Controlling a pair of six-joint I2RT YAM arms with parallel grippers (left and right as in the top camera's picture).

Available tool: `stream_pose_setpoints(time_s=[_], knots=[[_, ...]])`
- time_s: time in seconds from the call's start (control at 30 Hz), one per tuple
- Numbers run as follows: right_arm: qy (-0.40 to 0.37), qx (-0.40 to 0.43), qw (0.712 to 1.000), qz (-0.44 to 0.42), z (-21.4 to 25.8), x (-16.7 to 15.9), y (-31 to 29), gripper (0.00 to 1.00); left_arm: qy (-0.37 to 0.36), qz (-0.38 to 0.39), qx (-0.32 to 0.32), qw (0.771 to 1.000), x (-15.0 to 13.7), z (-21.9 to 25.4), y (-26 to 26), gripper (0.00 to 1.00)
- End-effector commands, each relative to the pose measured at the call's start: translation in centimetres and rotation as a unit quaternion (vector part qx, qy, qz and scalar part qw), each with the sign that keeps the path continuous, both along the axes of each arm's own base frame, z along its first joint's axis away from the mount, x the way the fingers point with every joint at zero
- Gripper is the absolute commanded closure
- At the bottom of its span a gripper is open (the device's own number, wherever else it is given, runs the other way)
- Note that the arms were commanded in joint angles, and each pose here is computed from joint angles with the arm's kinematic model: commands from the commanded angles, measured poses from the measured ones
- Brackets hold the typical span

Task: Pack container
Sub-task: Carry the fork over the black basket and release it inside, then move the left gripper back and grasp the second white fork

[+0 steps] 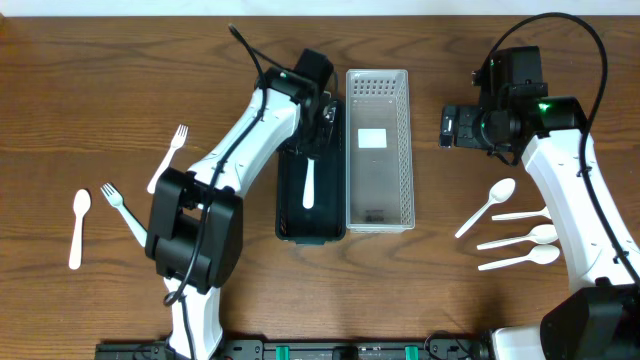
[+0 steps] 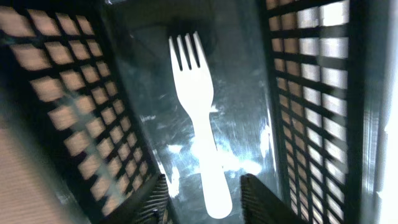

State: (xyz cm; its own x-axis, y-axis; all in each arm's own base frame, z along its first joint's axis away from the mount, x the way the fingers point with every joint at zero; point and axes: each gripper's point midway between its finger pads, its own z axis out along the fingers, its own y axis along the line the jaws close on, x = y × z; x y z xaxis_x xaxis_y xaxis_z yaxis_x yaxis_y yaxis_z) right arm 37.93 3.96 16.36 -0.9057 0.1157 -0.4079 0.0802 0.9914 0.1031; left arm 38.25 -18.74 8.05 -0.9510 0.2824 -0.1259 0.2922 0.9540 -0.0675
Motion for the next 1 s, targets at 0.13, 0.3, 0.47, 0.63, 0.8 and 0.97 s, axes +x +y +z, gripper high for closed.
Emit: stream_pose_setpoints(time_s=[0.13,0.3,0.47,0.63,0.8,0.97], knots=[[-0.008,-0.01,1.0,0.005,0.5,0.2,-0.3,0.03,-0.173,-0.032,0.071,0.982,1.4,14.8,6.2,0.18],[-0.008,-0.01,1.0,0.005,0.5,0.2,-0.3,0.02,-0.169,0.001,0.097,0.981,1.1,16.9,15.4,0.1],[-0.008,-0.01,1.0,0.005,0.5,0.2,-0.3,0.01,-0.118,0.023,0.066,0.991,1.3,13.7,23.1,0.09],[-0.008,-0.01,1.0,0.004,0.5,0.2,-0.3,0.01,-0.065,0.042,0.071,0.994,1.8,9.0,29.0,0.08],[-0.012,-0.009,1.0,0.004,0.6,0.4,-0.3,0.01,-0.013,0.039,0.063,0.997,2.4,4.0,30.7,0.09],[-0.021,-0.005,1.0,-0.002,0.8,0.8,-0.3,0.01,0.032,0.027,0.052,0.998,2.8,-0.6,30.4,0.09]])
